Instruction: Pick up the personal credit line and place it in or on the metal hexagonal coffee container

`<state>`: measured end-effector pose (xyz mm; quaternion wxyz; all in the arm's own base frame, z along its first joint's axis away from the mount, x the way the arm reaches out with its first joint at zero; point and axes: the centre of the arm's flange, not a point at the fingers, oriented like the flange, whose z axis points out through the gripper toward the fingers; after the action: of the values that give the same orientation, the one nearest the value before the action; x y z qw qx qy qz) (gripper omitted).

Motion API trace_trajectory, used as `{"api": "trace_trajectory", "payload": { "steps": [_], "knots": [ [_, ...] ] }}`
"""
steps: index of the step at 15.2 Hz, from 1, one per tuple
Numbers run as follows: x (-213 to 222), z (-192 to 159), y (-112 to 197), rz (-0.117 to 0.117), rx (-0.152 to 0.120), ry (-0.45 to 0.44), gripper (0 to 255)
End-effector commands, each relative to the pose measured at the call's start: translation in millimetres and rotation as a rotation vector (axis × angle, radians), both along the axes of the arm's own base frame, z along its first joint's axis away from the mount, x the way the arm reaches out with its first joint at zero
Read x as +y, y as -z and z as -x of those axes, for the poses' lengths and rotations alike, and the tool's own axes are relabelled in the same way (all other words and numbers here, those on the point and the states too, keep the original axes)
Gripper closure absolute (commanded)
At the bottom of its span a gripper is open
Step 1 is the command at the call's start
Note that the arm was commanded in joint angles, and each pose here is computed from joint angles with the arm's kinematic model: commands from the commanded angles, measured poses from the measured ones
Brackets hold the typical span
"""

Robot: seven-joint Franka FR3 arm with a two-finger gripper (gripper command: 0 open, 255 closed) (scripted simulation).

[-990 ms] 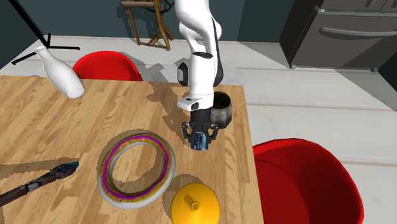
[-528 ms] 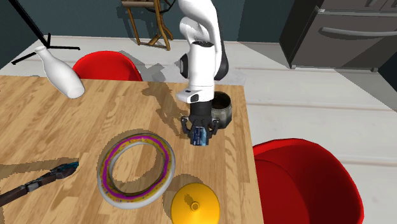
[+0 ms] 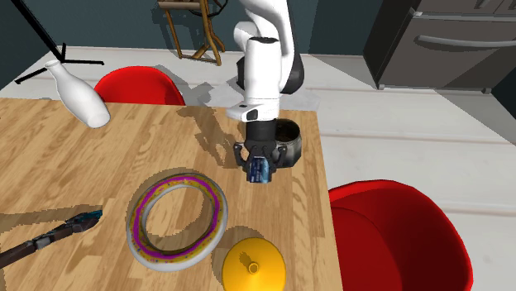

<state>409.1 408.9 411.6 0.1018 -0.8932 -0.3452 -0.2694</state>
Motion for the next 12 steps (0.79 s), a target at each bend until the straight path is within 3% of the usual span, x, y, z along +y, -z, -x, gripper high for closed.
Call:
{"api": "trace_trajectory", "payload": {
  "steps": [1, 12],
  "knots": [
    [0, 0, -11, 0.0, 0.001, 0.0, 255],
    [0, 0, -69, 0.0, 0.001, 0.0, 255]
  ]
}}
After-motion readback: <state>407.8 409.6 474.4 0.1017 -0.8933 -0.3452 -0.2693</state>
